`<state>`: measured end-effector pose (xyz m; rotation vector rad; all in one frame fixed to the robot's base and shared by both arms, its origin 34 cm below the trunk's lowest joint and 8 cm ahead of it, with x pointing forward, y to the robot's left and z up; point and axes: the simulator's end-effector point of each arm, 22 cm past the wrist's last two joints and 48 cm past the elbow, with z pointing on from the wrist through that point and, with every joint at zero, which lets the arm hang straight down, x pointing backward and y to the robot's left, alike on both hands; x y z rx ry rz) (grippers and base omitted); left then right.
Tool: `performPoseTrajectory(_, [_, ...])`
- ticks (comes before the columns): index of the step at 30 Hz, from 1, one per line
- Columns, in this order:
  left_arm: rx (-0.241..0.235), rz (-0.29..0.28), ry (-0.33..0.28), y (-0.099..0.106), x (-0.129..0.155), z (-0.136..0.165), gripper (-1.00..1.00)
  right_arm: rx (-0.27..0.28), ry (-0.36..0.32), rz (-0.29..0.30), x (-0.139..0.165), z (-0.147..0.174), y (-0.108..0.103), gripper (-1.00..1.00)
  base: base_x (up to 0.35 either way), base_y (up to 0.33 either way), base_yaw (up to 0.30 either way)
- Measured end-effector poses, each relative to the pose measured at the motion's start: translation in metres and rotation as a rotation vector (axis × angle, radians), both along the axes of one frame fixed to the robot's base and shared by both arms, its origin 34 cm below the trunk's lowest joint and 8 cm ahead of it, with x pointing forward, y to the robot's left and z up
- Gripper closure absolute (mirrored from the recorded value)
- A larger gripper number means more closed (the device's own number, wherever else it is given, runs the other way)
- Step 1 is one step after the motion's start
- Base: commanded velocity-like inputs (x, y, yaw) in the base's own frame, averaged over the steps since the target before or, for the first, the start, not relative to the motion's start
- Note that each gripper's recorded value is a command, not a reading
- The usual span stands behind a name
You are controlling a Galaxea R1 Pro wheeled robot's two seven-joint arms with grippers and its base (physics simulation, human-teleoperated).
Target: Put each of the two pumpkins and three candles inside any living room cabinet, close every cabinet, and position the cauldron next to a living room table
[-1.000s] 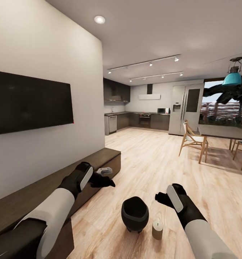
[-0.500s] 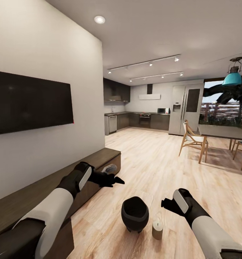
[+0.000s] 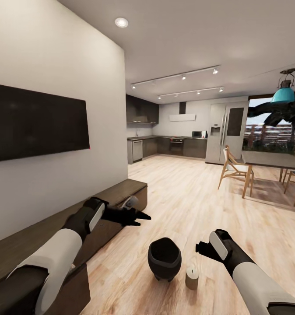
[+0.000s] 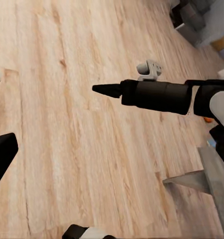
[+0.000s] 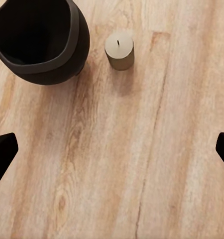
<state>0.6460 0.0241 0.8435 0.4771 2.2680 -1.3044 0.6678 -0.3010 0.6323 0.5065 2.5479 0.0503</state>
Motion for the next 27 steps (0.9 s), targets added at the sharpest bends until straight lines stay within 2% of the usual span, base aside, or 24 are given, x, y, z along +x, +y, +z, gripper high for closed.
performPoseTrajectory(1, [-0.045, -0.025, 0.002, 0.001, -0.005, 0.007, -1.0, 0.0, 0.0, 0.0, 0.0, -0.002, 0.0, -1.0, 0.0, 0.0, 0.0])
performPoseTrajectory(4, [-0.119, -0.061, 0.003, 0.007, -0.013, 0.016, -1.0, -0.001, 0.0, 0.001, -0.002, -0.008, 0.0, -1.0, 0.0, 0.0, 0.0])
performPoseTrajectory(12, [-0.219, -0.11, 0.001, 0.019, -0.026, 0.022, -1.0, -0.003, 0.0, 0.0, -0.005, -0.025, -0.001, -1.0, 0.0, 0.0, 0.0])
performPoseTrajectory(18, [-0.349, -0.198, 0.007, 0.014, -0.049, 0.037, -1.0, -0.014, -0.021, 0.003, -0.003, -0.036, 0.002, -1.0, 0.0, 0.0, 0.0])
performPoseTrajectory(20, [-0.383, -0.223, 0.004, 0.014, -0.055, 0.041, -1.0, -0.035, -0.049, 0.004, 0.001, -0.038, 0.002, -1.0, 0.0, 0.0, 0.0])
performPoseTrajectory(23, [-0.444, -0.281, -0.017, 0.012, -0.069, 0.055, -1.0, -0.117, -0.1, 0.021, 0.006, -0.05, 0.002, -1.0, 0.0, 0.0, 0.0])
performPoseTrajectory(27, [-0.436, -0.298, -0.025, 0.008, -0.074, 0.048, -1.0, -0.171, -0.134, 0.031, 0.007, -0.063, 0.0, -1.0, 0.0, 0.0, 0.0])
